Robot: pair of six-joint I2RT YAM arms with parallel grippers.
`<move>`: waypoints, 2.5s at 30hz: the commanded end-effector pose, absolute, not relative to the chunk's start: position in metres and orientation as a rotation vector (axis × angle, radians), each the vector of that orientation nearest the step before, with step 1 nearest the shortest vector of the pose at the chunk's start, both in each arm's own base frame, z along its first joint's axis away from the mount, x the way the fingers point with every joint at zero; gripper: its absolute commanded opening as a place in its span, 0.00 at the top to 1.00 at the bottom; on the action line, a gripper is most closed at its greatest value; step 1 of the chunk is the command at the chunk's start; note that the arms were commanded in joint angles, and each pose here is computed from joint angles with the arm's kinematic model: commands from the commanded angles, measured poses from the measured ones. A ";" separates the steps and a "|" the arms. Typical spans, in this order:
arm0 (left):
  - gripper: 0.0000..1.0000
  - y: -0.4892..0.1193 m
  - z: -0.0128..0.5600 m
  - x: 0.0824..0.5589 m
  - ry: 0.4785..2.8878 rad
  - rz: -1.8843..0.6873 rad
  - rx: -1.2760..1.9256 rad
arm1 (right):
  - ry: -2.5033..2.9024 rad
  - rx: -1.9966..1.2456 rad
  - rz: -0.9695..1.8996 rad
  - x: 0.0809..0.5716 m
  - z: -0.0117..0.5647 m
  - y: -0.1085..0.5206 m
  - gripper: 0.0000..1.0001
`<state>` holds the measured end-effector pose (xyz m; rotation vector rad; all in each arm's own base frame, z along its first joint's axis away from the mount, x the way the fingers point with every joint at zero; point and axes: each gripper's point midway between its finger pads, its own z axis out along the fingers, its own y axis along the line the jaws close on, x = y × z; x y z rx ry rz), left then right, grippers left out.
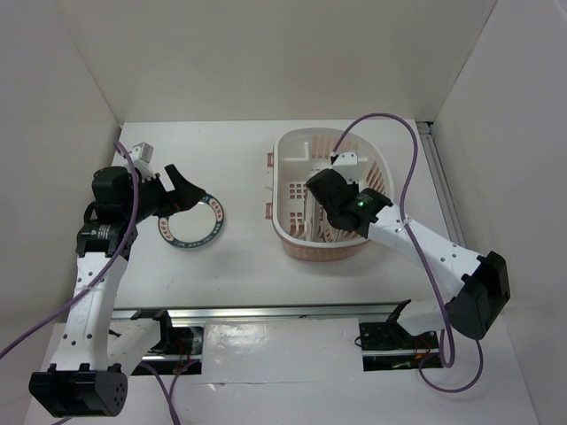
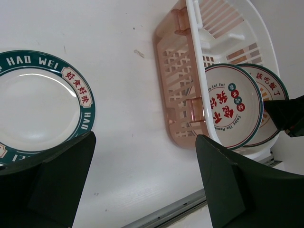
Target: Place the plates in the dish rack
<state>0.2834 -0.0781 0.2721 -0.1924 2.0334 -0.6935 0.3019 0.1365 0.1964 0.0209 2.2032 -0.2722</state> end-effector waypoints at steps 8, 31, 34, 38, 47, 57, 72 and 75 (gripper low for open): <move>0.00 -0.077 0.278 0.282 2.006 -0.676 -0.165 | 2.154 0.074 -0.262 0.306 0.210 0.141 0.32; 0.00 -0.026 0.101 0.234 2.165 -0.522 -1.189 | 1.942 0.047 -0.143 0.269 0.368 0.119 0.00; 0.00 -0.025 0.081 0.229 2.112 -0.528 -1.298 | 1.948 -0.007 -0.084 0.268 0.367 0.131 0.00; 0.03 -0.020 0.059 0.233 2.056 -0.523 -1.377 | 1.942 -0.051 -0.022 0.264 0.365 0.143 0.00; 0.04 -0.005 0.042 0.258 1.930 -0.508 -1.397 | 1.926 -0.086 0.057 0.254 0.364 0.146 0.00; 0.16 0.006 0.021 0.264 1.950 -0.426 -1.484 | 1.914 -0.086 0.096 0.252 0.369 0.148 0.00; 0.80 0.019 -0.001 0.265 1.971 -0.402 -1.580 | 1.879 -0.126 0.237 0.242 0.382 0.160 0.00; 0.91 0.021 -0.003 0.270 1.980 -0.408 -1.595 | 1.882 -0.133 0.247 0.241 0.382 0.162 0.00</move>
